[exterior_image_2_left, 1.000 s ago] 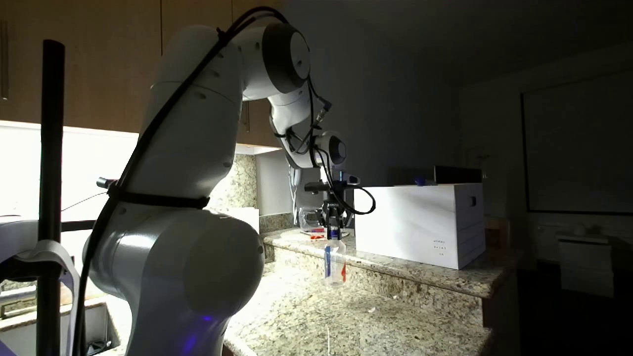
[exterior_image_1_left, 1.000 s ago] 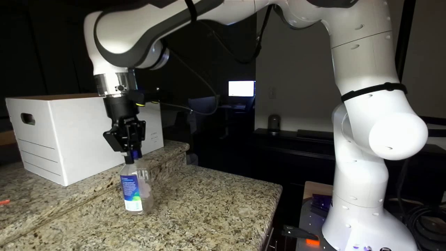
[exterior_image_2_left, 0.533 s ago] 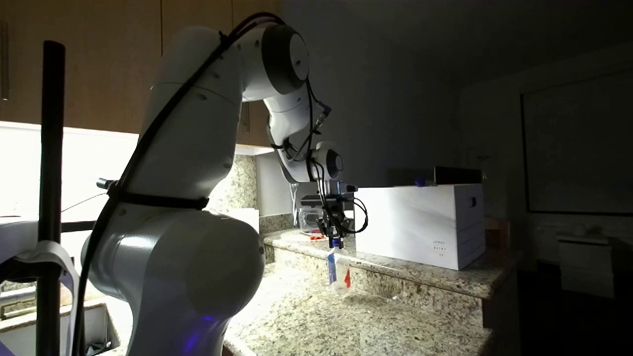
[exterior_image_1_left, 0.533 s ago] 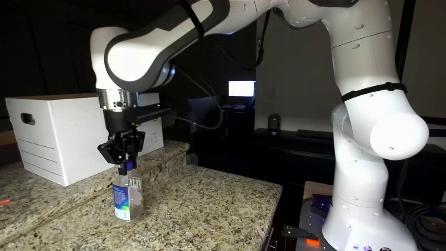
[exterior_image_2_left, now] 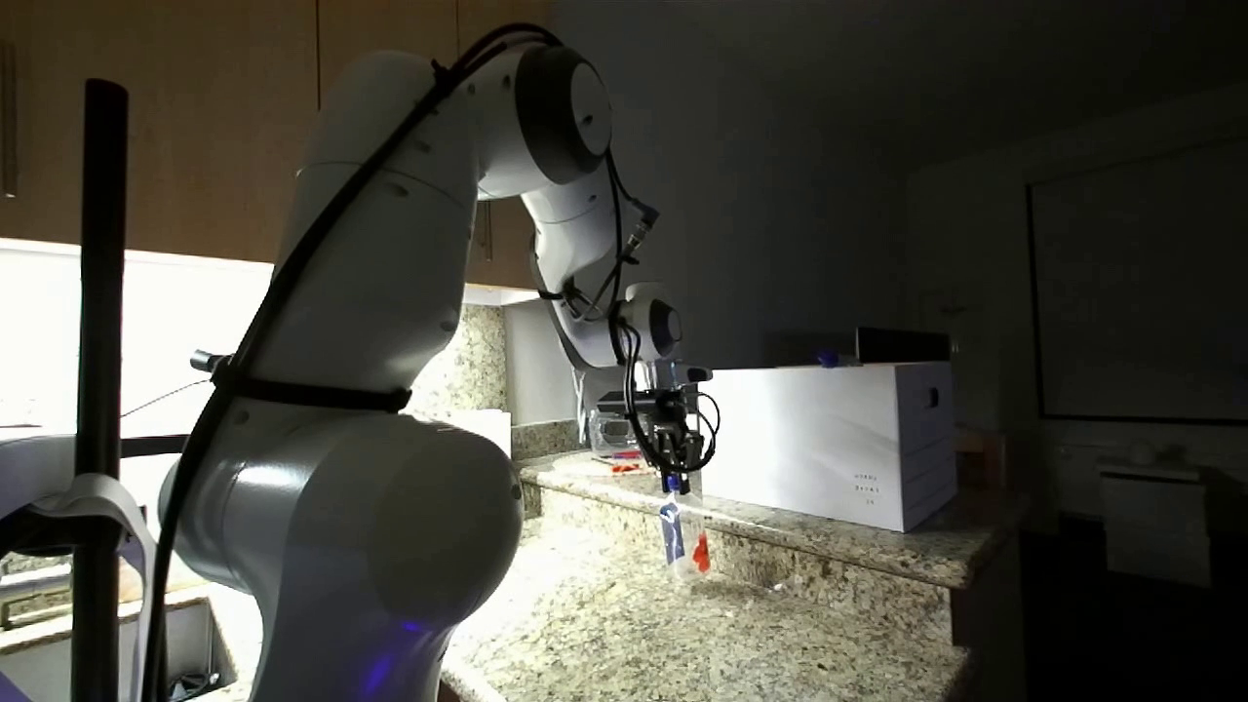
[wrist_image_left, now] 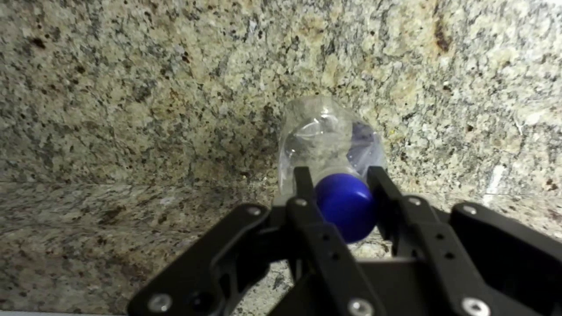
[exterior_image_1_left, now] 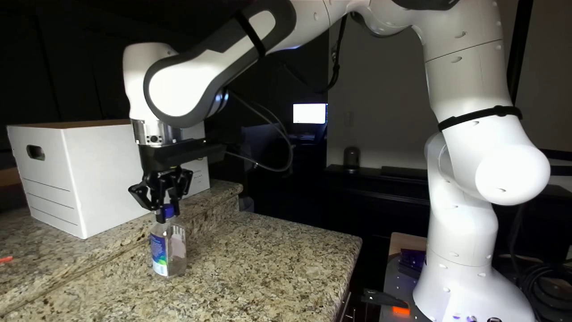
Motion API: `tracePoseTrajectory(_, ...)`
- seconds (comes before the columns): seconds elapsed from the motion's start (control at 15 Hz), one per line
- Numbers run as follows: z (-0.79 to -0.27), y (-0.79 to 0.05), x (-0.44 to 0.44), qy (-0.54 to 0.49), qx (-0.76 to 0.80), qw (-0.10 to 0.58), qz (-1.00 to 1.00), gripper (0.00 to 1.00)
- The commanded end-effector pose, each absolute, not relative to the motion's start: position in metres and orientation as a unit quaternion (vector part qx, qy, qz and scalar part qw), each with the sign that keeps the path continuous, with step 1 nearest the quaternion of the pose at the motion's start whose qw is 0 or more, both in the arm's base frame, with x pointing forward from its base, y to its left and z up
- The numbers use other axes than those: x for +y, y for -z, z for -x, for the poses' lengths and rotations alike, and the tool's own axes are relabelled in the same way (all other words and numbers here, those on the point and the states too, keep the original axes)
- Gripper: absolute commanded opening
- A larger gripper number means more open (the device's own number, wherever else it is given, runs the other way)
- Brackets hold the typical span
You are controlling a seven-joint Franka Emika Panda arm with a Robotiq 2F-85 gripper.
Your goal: Take two bottles out of the white storage box
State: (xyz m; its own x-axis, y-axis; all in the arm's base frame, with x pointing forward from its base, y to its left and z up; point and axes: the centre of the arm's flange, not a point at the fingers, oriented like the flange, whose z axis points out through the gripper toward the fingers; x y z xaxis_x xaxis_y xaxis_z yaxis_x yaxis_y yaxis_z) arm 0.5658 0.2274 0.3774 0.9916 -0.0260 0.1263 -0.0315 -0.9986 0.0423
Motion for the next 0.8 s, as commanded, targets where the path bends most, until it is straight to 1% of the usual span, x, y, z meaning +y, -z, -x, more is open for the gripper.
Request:
tracePoseTrajectory(0.0,-0.561,-0.374,0.226,-0.063,-0.041,0.035,-0.997,0.14)
tracePoseTrajectory(0.67,-0.564,-0.363,0.222,-0.051,-0.055,0.036,-0.996,0.14)
tracePoseTrajectory(0.73,-0.564,-0.362,0.222,-0.05,-0.056,0.036,-0.997,0.6)
